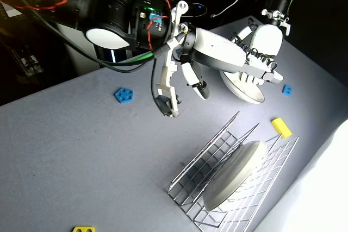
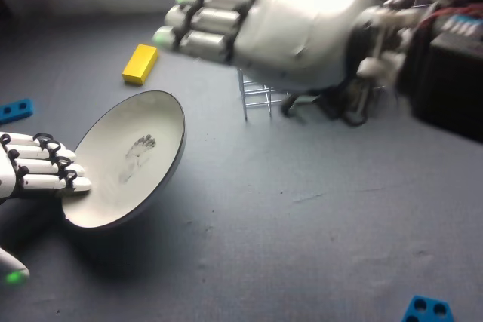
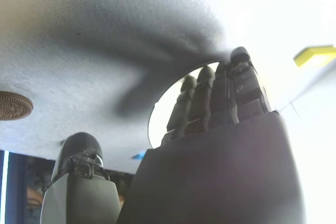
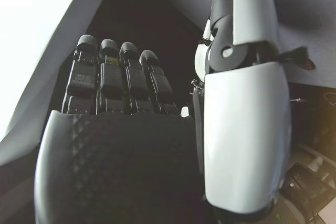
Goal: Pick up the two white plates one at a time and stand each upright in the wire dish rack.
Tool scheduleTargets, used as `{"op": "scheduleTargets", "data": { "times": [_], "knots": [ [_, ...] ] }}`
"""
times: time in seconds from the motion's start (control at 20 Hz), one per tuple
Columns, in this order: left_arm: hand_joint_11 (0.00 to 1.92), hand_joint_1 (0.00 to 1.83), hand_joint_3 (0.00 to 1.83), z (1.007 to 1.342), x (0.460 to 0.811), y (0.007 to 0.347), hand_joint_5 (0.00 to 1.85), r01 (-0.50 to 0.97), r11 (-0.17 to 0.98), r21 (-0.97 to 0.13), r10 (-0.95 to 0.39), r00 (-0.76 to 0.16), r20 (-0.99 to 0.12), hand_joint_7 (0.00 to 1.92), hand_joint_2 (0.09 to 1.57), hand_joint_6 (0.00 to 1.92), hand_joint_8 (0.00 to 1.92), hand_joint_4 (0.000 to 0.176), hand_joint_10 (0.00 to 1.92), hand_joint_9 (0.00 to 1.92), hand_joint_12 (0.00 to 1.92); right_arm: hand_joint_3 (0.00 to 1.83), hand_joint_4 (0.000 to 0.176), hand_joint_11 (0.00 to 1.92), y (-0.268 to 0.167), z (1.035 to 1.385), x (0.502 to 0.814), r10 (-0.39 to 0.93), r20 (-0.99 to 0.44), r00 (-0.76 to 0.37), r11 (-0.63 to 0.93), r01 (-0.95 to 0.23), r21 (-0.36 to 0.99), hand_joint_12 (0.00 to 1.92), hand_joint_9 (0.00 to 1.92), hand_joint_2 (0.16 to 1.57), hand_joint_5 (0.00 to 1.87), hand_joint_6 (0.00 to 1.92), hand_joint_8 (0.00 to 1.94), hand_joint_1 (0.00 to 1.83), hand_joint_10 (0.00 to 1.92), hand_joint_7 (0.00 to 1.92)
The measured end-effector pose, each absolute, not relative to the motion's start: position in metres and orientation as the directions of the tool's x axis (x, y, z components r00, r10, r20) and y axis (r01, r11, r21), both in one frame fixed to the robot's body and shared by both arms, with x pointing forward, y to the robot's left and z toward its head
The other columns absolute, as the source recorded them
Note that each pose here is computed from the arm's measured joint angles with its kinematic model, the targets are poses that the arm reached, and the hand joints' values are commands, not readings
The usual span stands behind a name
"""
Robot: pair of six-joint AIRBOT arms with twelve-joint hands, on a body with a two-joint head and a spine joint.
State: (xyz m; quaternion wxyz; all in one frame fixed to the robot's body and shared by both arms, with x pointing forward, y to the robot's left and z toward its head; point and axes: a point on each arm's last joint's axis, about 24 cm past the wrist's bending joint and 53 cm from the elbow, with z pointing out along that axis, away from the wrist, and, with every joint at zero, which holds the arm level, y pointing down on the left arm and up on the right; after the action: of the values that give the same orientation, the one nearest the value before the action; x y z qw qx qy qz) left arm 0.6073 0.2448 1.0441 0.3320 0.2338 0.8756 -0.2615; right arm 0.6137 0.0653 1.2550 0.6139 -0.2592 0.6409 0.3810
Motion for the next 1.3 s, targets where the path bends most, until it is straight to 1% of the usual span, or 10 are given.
{"op": "scheduleTargets", "data": {
  "times": [0.1,0.15,0.35,0.6,0.7,0.85,0.9,1.05,1.2,1.3],
  "knots": [
    [0.00,0.00,0.00,1.044,0.607,0.245,0.02,0.583,0.754,-0.303,0.235,-0.670,-0.704,0.00,1.03,0.00,0.00,0.000,0.00,0.00,0.00,0.01,0.000,0.00,0.082,1.242,0.614,0.151,-0.970,-0.189,0.558,-0.794,0.241,0.00,0.00,0.94,0.00,0.00,0.00,1.28,0.00,0.00],
    [0.00,0.00,0.00,1.044,0.607,0.245,0.04,0.583,0.754,-0.303,0.236,-0.670,-0.704,0.02,1.03,0.01,0.01,0.000,0.00,0.00,0.00,0.01,0.000,0.00,0.086,1.238,0.616,0.153,-0.966,-0.207,0.557,-0.790,0.257,0.00,0.00,0.93,0.00,0.00,0.00,1.28,0.00,0.00],
    [0.00,0.00,0.00,1.044,0.608,0.245,0.03,0.583,0.753,-0.304,0.235,-0.670,-0.704,0.00,1.03,0.00,0.00,0.000,0.00,0.00,0.00,0.01,0.000,0.00,0.101,1.218,0.624,0.131,-0.963,-0.235,0.558,-0.786,0.268,0.00,0.00,0.93,0.00,0.00,0.00,1.27,0.00,0.00],
    [0.00,0.00,0.00,1.044,0.609,0.245,0.02,0.585,0.752,-0.304,0.236,-0.670,-0.704,0.00,1.03,0.00,0.00,0.000,0.00,0.00,0.00,0.01,0.000,0.00,0.131,1.190,0.613,0.057,-0.972,-0.227,0.530,-0.818,0.222,0.00,0.00,0.94,0.00,0.00,0.00,1.29,0.00,0.00],
    [0.00,0.00,0.00,1.043,0.609,0.245,0.02,0.585,0.751,-0.305,0.236,-0.670,-0.704,0.00,1.03,0.00,0.00,0.000,0.00,0.00,0.00,0.01,0.000,0.00,0.136,1.182,0.610,0.046,-0.972,-0.232,0.526,-0.821,0.221,0.00,0.00,0.94,0.00,0.00,0.00,1.30,0.00,0.00],
    [0.00,0.00,0.00,1.043,0.609,0.245,0.02,0.585,0.751,-0.305,0.236,-0.670,-0.704,0.00,1.03,0.00,0.00,0.000,0.00,0.00,0.00,0.01,0.000,0.00,0.144,1.173,0.613,0.035,-0.972,-0.233,0.526,-0.823,0.216,0.00,0.00,0.95,0.00,0.00,0.00,1.32,0.00,0.00],
    [0.00,0.00,0.00,1.043,0.609,0.245,0.02,0.585,0.751,-0.305,0.236,-0.670,-0.704,0.00,1.03,0.00,0.00,0.000,0.00,0.00,0.00,0.01,0.000,0.00,0.148,1.170,0.615,0.035,-0.972,-0.234,0.527,-0.822,0.217,0.00,0.00,0.95,0.00,0.00,0.00,1.31,0.00,0.00],
    [0.00,0.00,0.00,1.043,0.609,0.245,0.03,0.585,0.751,-0.305,0.236,-0.670,-0.704,0.01,1.03,0.01,0.00,0.000,0.00,0.00,0.00,0.01,0.000,0.00,0.155,1.168,0.620,0.038,-0.972,-0.230,0.530,-0.820,0.215,0.00,0.00,0.96,0.00,0.00,0.00,1.29,0.00,0.00],
    [0.00,0.00,0.00,1.043,0.610,0.244,0.04,0.586,0.750,-0.305,0.236,-0.669,-0.705,0.01,1.03,0.01,0.00,0.000,0.00,0.00,0.00,0.01,0.000,0.00,0.160,1.165,0.627,0.039,-0.973,-0.229,0.538,-0.816,0.214,0.00,0.00,0.97,0.00,0.00,0.00,1.34,0.00,0.00],
    [0.00,0.00,0.00,1.043,0.610,0.244,0.03,0.586,0.750,-0.306,0.235,-0.669,-0.705,0.00,1.03,0.00,0.00,0.000,0.00,0.00,0.00,0.01,0.000,0.00,0.162,1.164,0.634,0.059,-0.968,-0.246,0.546,-0.804,0.237,0.00,0.00,0.97,0.00,0.00,0.00,1.33,0.00,0.00]
  ]
}}
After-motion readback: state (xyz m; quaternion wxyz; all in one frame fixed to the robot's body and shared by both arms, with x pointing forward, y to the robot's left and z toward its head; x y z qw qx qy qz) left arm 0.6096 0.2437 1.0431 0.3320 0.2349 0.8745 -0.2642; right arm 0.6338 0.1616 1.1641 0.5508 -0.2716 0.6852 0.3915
